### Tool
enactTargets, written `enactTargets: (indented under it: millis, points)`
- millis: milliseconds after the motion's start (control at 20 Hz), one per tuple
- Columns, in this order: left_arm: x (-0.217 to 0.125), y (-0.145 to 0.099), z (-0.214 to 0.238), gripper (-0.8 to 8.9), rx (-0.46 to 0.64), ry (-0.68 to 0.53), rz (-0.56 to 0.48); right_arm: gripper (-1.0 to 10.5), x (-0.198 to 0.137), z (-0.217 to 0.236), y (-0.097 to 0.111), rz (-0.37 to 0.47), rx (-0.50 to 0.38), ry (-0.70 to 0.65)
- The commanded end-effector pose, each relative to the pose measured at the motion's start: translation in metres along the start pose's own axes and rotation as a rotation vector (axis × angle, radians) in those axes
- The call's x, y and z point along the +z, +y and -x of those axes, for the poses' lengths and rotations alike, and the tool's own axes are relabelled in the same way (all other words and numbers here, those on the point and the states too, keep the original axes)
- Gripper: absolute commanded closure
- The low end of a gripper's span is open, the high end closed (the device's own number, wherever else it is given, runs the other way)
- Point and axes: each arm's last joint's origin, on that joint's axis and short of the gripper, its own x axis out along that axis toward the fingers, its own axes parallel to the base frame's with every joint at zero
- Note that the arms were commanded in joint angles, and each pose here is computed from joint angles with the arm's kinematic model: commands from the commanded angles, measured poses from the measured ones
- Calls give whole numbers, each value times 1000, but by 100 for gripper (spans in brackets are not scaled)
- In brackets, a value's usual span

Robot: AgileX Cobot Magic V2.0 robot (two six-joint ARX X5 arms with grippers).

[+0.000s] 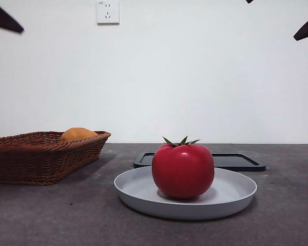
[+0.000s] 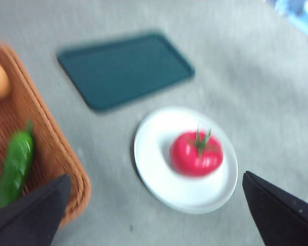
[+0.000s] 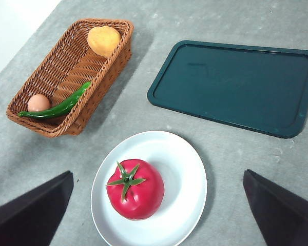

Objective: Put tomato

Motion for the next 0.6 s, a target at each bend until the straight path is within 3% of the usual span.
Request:
enactTargets:
  millis: [50, 300, 500, 600]
  points:
    - [4, -3, 5, 184, 2, -29, -3, 332, 5, 2, 3, 18, 9, -16]
    - [4, -5, 10, 184, 1, -44, -11, 333, 1, -12, 13, 90, 67, 44]
    - [4, -5, 10, 184, 1, -44, -11, 333, -4, -54, 29, 129, 128, 179]
    - [4, -5, 10, 184, 1, -44, -11, 333, -7, -79, 36, 148, 118, 259]
